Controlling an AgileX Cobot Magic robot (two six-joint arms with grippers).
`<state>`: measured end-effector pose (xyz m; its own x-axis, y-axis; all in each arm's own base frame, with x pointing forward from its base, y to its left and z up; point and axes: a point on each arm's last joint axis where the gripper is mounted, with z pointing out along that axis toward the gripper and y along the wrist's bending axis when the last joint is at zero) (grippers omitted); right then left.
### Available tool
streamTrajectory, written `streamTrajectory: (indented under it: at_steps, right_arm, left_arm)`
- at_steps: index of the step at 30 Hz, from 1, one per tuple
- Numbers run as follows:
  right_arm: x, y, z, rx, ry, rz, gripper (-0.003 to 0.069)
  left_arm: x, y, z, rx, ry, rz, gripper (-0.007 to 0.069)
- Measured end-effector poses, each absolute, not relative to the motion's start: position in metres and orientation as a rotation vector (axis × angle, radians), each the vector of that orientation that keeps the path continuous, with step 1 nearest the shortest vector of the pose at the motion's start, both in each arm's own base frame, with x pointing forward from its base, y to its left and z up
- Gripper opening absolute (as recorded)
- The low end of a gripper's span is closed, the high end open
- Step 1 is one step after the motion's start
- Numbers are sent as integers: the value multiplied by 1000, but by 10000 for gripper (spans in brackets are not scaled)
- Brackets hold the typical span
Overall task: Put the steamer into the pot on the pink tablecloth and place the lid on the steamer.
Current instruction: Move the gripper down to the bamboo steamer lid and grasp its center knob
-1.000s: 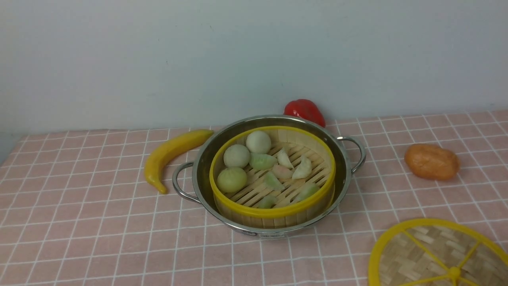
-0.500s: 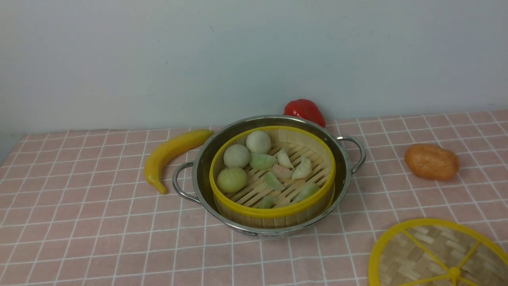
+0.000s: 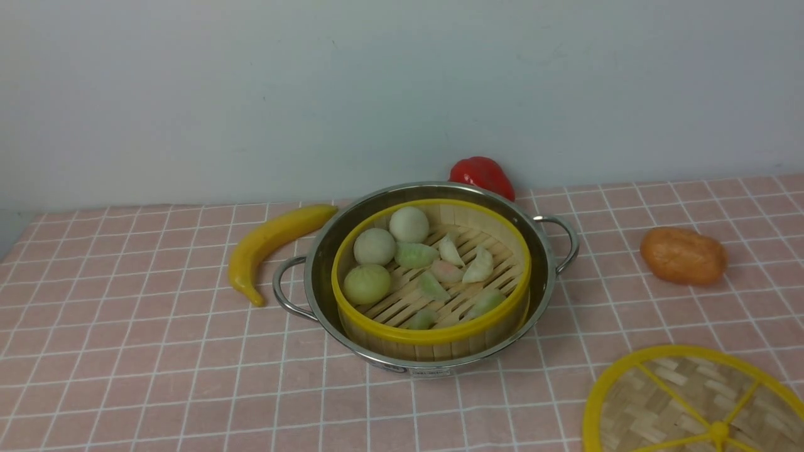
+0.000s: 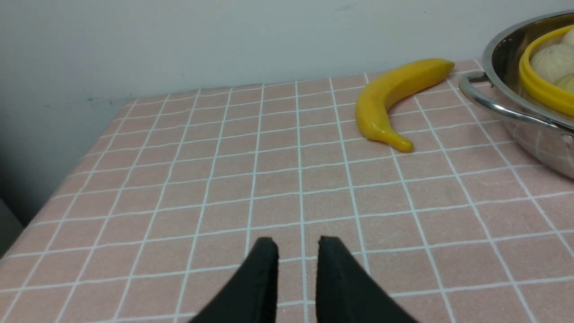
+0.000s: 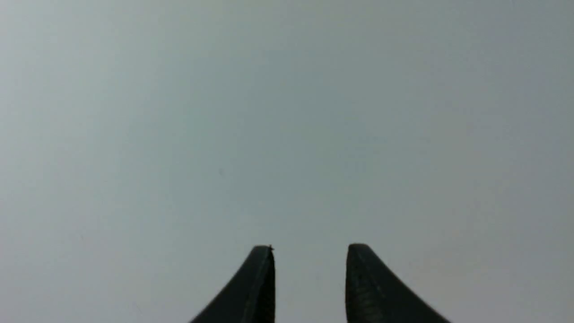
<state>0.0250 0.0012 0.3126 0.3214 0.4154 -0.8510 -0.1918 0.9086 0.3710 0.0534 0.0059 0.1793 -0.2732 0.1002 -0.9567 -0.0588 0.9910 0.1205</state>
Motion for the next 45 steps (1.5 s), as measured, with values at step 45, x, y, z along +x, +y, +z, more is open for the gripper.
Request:
streamTrajectory:
  at_steps: [45]
  right_arm:
    - [250, 47, 195, -229, 2973, 362, 243]
  left_arm:
    - [53, 6, 179, 30, 1841, 153, 223]
